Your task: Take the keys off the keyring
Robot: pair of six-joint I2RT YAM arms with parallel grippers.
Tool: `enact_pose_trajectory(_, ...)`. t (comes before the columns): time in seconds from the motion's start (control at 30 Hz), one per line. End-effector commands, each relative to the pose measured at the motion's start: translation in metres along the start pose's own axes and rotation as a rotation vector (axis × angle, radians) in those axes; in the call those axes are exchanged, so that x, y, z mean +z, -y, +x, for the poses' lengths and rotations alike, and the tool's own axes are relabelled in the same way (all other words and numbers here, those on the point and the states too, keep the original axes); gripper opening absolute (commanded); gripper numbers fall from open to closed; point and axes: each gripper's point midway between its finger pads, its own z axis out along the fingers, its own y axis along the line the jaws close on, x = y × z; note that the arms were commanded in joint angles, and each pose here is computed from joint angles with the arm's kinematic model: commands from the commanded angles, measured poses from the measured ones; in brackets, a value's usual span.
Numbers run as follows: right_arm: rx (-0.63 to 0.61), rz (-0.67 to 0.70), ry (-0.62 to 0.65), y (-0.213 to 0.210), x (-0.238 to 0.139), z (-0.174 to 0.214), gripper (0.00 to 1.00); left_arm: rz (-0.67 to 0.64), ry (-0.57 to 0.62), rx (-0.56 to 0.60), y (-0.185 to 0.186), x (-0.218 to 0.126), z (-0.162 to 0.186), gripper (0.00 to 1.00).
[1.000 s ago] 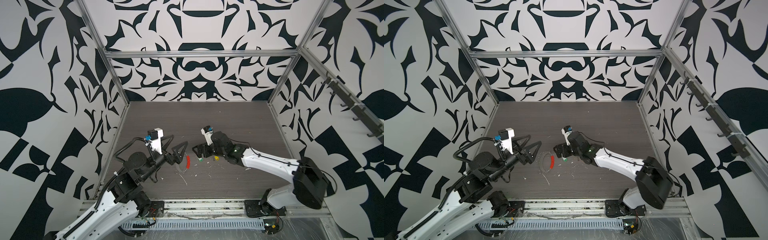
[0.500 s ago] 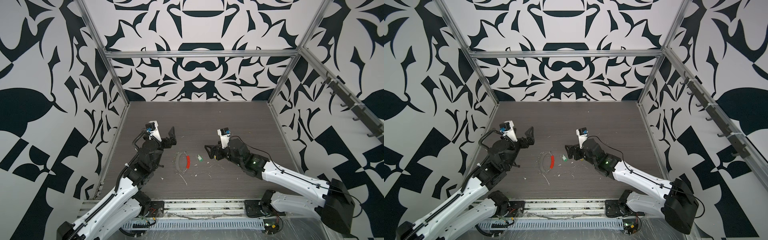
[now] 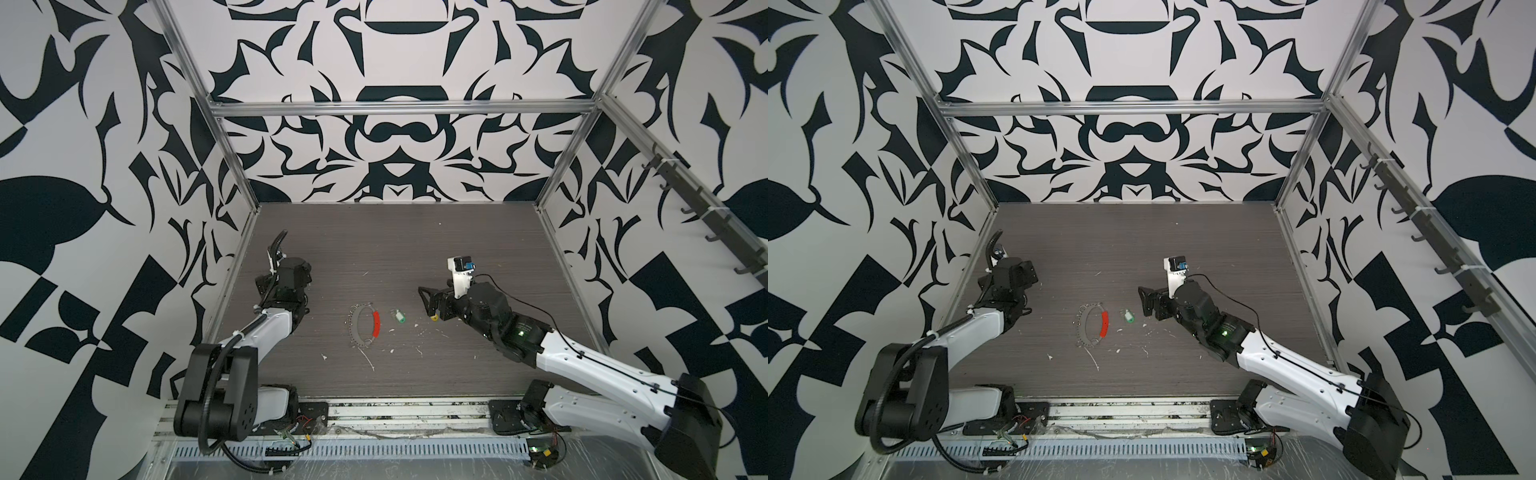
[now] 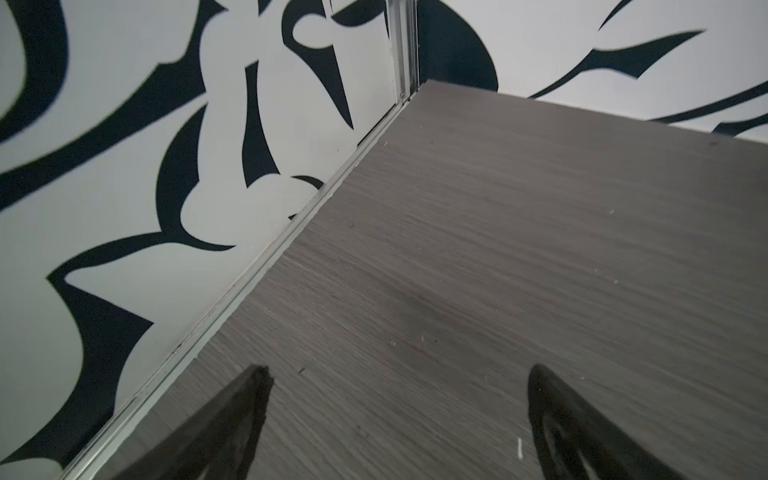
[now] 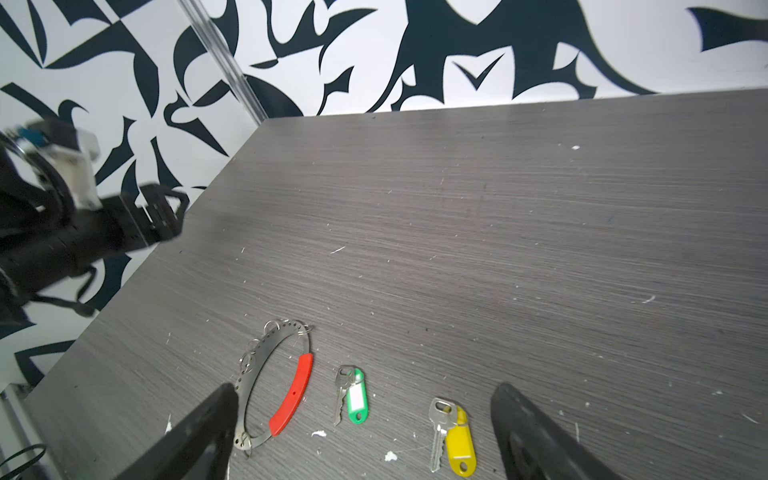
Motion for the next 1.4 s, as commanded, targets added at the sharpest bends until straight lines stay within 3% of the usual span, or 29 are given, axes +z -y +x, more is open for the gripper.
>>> enact_pose_trajectory(0.0,-0.004,0.03,0.052,0.006,-0.007,-0.01,0.99,0.013,0.132,-0.029,-0.002,0.005,-0.017,1.0)
enact_pose_trajectory(0.1,-0.005,0.037,0.073,0.007,-0.008,-0.014,1.0,0.047,0.214,-0.049,-0.002,0.004,-0.02,0.99)
enact_pose_trajectory(0.27,0.022,0.086,0.073,0.014,-0.01,-0.018,1.0,0.126,0.233,-0.066,0.002,0.01,-0.004,0.99)
enact_pose_trajectory(0.37,0.027,0.152,0.06,0.023,-0.012,-0.019,1.0,0.191,0.169,-0.039,0.015,0.015,0.009,0.99)
enact_pose_trajectory(0.47,0.044,0.217,0.07,0.034,-0.015,-0.023,0.98,0.196,0.259,-0.046,0.013,0.013,0.005,0.99)
enact_pose_trajectory(0.57,0.026,0.253,0.088,0.04,-0.018,-0.026,0.99,0.201,0.155,-0.045,0.016,0.019,0.012,0.99)
enact_pose_trajectory(0.67,-0.028,0.281,0.105,0.044,-0.016,-0.033,0.99,0.189,0.191,-0.048,0.015,0.022,0.007,0.99)
enact_pose_trajectory(0.87,-0.058,0.527,0.188,0.095,-0.018,-0.053,0.99,0.185,0.172,-0.037,0.015,0.024,0.008,0.99)
enact_pose_trajectory(1.07,-0.288,0.704,0.306,0.147,-0.013,-0.067,0.99,0.186,0.166,-0.036,0.016,0.025,0.008,0.99)
enact_pose_trajectory(1.23,-0.298,0.902,0.218,0.213,-0.013,-0.051,0.99,0.186,0.166,-0.037,0.016,0.025,0.008,0.99)
enact_pose_trajectory(1.37,-0.278,0.872,0.194,0.243,-0.004,-0.03,0.99,0.187,0.164,-0.036,0.016,0.025,0.008,0.99)
